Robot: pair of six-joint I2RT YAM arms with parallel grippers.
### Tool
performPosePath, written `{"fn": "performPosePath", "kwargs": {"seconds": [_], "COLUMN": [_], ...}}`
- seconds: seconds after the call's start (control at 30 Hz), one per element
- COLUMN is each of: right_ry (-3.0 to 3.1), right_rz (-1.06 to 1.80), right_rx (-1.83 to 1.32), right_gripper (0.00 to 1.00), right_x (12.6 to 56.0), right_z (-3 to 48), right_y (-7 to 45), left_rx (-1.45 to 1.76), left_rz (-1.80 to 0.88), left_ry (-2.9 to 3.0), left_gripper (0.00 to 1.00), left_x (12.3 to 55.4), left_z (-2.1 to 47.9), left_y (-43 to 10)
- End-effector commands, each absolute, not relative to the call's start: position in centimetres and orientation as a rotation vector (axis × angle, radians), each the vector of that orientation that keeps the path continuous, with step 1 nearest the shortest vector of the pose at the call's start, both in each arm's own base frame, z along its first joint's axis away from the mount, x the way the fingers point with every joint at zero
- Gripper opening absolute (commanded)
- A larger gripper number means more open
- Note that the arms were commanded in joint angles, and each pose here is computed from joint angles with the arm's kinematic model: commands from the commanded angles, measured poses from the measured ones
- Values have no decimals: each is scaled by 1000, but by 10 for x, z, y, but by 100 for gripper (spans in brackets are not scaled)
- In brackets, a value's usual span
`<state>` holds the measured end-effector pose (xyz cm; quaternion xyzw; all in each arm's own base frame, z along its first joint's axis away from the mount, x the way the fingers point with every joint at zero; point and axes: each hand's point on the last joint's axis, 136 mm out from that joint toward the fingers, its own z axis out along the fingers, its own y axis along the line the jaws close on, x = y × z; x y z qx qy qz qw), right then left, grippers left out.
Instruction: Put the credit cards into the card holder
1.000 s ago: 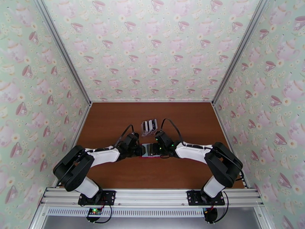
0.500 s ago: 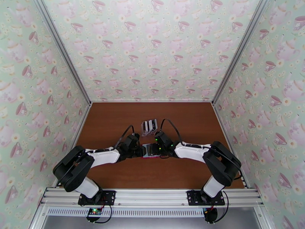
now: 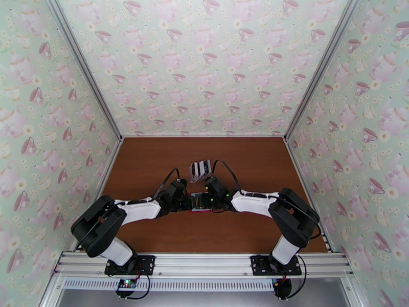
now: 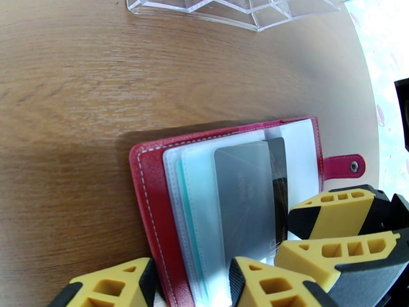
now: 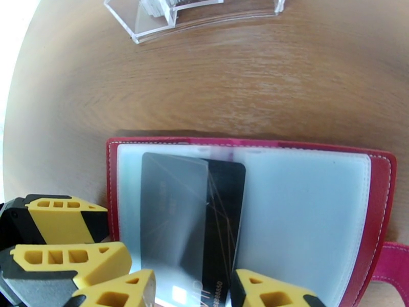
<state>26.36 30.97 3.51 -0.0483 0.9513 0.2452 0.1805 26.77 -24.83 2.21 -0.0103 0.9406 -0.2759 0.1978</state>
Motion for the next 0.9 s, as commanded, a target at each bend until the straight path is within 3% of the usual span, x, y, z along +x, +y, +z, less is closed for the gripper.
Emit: {"fn": "performPosePath", "kwargs": {"seconds": [0.0,0.33,0.57,0.87], "right_ry": [2673,2654,2652,2656], "right_rz": [730,752,745,759], "right_rx": [-144,-133,-131,-140], "right_gripper": [44,44,40,33], "right_x": [267,271,275,276], "right_z": [39,42,43,41], "right_y": [322,327,329,333], "left_rx": [-57,-116,-131,-133], "left_rz": [-675,-697,-690,-682], "left_ry": [2925,2928,2930,2926], "left_gripper": [46,46,32,31], "left_x": [208,211,217,222], "left_z": [-31,-34,-34,-32], "left_y": [-222,-213,-210,-209]}}
